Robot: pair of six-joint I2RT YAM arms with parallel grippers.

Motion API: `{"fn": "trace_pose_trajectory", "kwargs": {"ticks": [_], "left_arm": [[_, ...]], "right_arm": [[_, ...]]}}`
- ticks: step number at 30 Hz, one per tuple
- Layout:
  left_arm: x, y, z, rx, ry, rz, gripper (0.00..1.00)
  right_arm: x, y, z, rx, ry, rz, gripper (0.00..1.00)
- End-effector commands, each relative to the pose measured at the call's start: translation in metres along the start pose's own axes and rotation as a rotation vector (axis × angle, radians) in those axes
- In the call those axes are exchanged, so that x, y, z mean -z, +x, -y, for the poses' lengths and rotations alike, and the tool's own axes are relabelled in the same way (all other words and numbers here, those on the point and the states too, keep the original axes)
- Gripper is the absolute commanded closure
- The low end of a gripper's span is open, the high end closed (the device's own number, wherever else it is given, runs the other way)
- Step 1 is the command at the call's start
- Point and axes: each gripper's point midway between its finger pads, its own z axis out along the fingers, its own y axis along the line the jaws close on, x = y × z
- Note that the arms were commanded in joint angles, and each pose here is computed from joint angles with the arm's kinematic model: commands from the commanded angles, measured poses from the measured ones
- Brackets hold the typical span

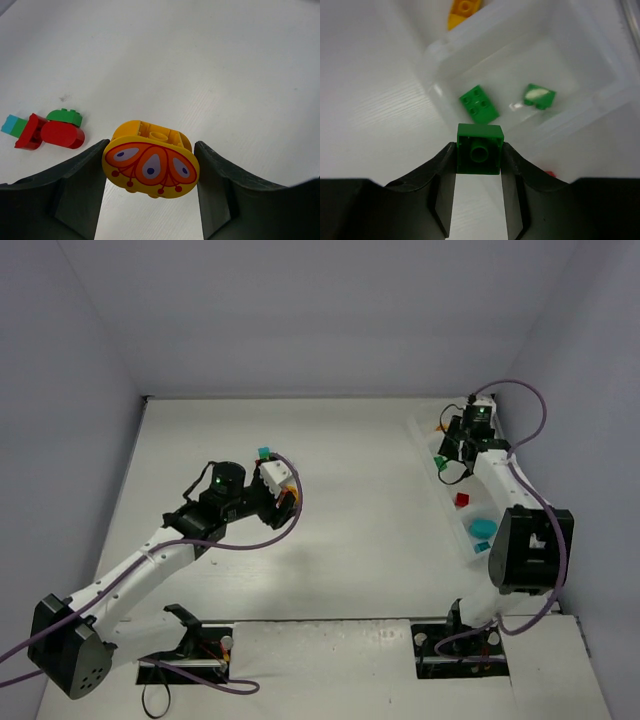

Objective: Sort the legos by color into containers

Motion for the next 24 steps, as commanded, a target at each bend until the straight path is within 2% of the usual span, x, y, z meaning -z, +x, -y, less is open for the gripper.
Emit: {"fn": "trace_pose_trajectory", "kwargs": {"ticks": [1,5,6,8,9,11,15,18,20,21,23,24], "left_arm": [[0.007,-0.044,0.004,-0.010,0.020,0.160,1.00],[0.009,-0.048,0.005,-0.009,0.030,0.172,1.00],[0.009,-0.048,0.006,-0.007,0.030,0.172,1.00],[0.011,-0.051,0.006,-0.011,0.031,0.182,1.00],[0.011,-0.051,0.006,-0.012,0.032,0.184,1.00],[0.011,-0.051,0.008,-0.013,0.038,0.186,0.98],[0.010,-0.051,0.008,-0.022,0.044,0.191,0.98],[0.011,-0.054,0.008,-0.038,0.041,0.203,0.97],[0.011,-0.056,0.007,-0.050,0.039,0.209,0.96],[0.011,-0.057,0.006,-0.053,0.036,0.210,0.96],[0.010,-0.057,0.005,-0.061,0.036,0.206,0.96],[0.010,-0.058,0.005,-0.064,0.037,0.208,0.96]], "right_arm": [[-0.018,-0.037,0.035,-0.007,0.138,0.077,0.91],[-0.039,-0.042,0.049,-0.036,0.159,0.059,0.71],[-0.042,-0.043,0.050,-0.038,0.159,0.057,0.59],[-0.046,-0.048,0.049,-0.034,0.153,0.061,0.48],[-0.046,-0.051,0.047,-0.030,0.143,0.070,0.37],[-0.042,-0.059,0.036,-0.013,0.083,0.088,0.27],[-0.013,-0.080,0.001,0.008,-0.103,0.156,0.23],[0.027,-0.077,-0.058,0.025,-0.399,0.144,0.24],[0.051,-0.067,-0.093,0.048,-0.553,0.119,0.25],[0.074,-0.052,-0.125,0.073,-0.692,0.080,0.25],[0.102,-0.032,-0.162,0.109,-0.840,0.030,0.24],[0.124,-0.011,-0.190,0.131,-0.957,-0.035,0.24]]}}
